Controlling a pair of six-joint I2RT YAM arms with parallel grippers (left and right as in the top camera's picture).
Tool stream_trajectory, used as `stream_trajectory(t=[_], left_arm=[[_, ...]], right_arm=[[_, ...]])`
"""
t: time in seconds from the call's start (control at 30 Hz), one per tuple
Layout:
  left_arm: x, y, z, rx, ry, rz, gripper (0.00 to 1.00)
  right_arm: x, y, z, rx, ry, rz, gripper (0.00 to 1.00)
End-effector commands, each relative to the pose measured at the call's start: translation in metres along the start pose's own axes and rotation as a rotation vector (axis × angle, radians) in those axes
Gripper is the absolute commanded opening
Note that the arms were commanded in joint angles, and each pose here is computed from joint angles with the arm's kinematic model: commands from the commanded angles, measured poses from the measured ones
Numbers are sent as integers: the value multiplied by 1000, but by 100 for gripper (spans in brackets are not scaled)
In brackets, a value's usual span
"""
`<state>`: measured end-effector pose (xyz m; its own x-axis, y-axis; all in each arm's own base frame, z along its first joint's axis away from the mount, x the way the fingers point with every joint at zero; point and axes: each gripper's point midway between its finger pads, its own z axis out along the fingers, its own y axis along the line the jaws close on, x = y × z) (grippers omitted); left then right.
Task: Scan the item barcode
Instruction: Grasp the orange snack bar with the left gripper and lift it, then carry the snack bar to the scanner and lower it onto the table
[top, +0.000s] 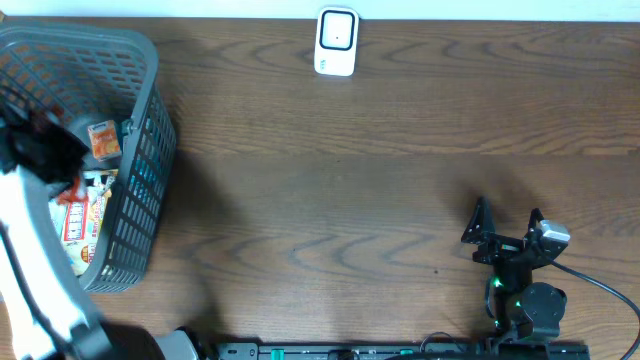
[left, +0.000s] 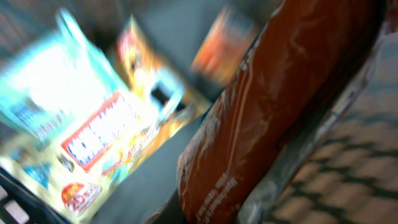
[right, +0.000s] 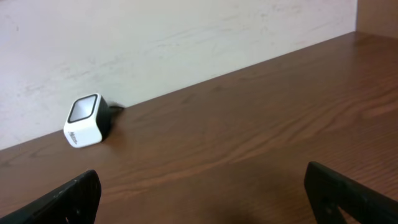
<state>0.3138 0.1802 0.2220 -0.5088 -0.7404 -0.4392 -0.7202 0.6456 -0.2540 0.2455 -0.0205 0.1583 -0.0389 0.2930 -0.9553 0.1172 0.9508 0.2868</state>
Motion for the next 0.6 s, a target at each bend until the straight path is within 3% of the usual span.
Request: stream_trajectory(t=[0.0,0.1,0.17,0.33,0.57], left_arm=[[-22,-14,-59,78,-182,-94,7],[-25,-29,-102,203,-279,-214,7],[-18,-58,-131,382,-284,-212,7],[25,-145,-187,785,-188,21,8],[126,-247,-184,991,7,418,7]], right_arm=[[1,1,0,-5,1,2,99],[1,1,0,-4,1,2,99],[1,1,0,-4,1,2,99],[1,1,0,-4,1,2,99],[1,1,0,-4,1,2,99]])
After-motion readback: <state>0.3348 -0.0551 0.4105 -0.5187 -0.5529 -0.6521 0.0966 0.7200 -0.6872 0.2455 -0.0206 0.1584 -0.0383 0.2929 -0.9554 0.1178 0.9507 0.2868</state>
